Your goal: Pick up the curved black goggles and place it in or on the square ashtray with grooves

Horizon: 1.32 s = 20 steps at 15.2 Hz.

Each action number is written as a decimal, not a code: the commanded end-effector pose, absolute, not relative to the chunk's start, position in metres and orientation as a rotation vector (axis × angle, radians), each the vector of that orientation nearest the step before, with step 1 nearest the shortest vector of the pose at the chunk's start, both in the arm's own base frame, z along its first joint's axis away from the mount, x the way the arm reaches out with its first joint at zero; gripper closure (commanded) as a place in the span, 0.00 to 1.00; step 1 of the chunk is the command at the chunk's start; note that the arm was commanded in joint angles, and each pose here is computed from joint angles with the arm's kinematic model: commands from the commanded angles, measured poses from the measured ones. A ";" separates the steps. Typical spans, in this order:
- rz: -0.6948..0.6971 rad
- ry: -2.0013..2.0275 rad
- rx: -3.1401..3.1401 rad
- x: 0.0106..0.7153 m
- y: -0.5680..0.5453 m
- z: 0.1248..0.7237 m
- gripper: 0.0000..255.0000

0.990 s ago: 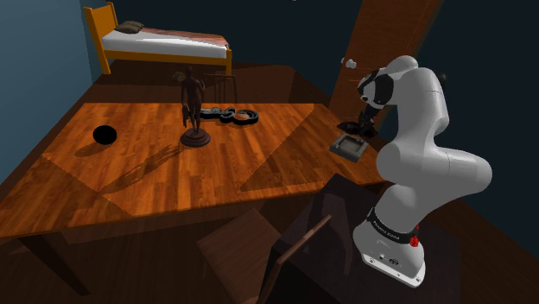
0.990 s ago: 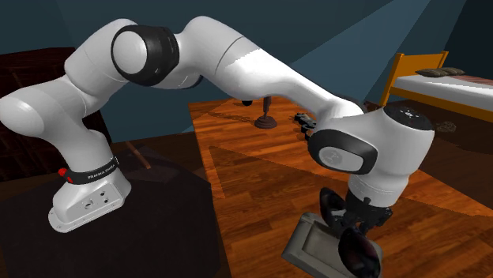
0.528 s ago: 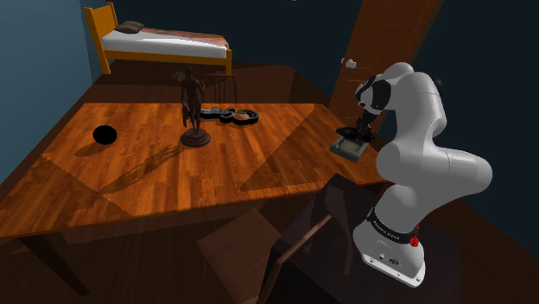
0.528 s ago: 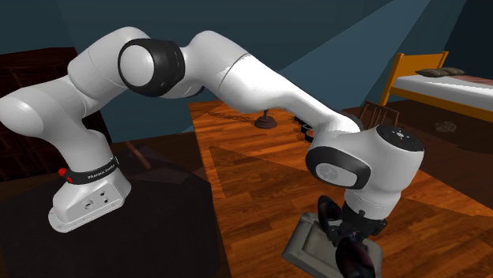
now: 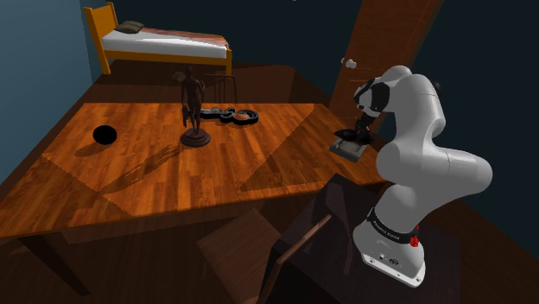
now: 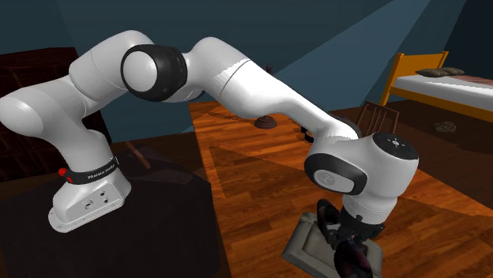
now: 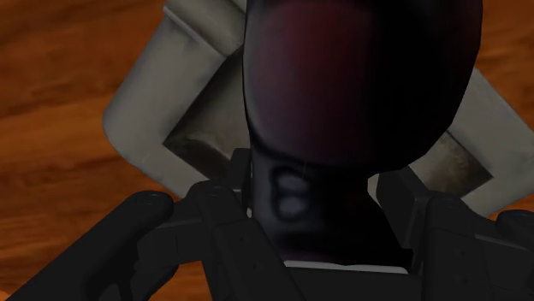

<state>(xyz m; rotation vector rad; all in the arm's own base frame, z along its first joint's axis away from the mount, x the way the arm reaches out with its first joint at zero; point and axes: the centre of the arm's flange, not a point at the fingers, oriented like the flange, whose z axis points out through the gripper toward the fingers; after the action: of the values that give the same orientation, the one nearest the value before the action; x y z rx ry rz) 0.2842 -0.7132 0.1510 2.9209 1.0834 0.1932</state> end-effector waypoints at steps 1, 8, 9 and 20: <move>0.191 1.082 2.922 0.283 -0.714 0.150 1.00; 0.191 1.082 2.922 0.283 -0.714 0.150 0.00; 0.191 1.082 2.922 0.281 -0.714 0.163 0.00; 0.191 1.082 2.922 0.277 -0.715 0.199 0.00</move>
<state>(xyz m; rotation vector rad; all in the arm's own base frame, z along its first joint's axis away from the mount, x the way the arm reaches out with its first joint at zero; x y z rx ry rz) 0.2768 -0.7148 0.1992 2.9221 1.0817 0.1907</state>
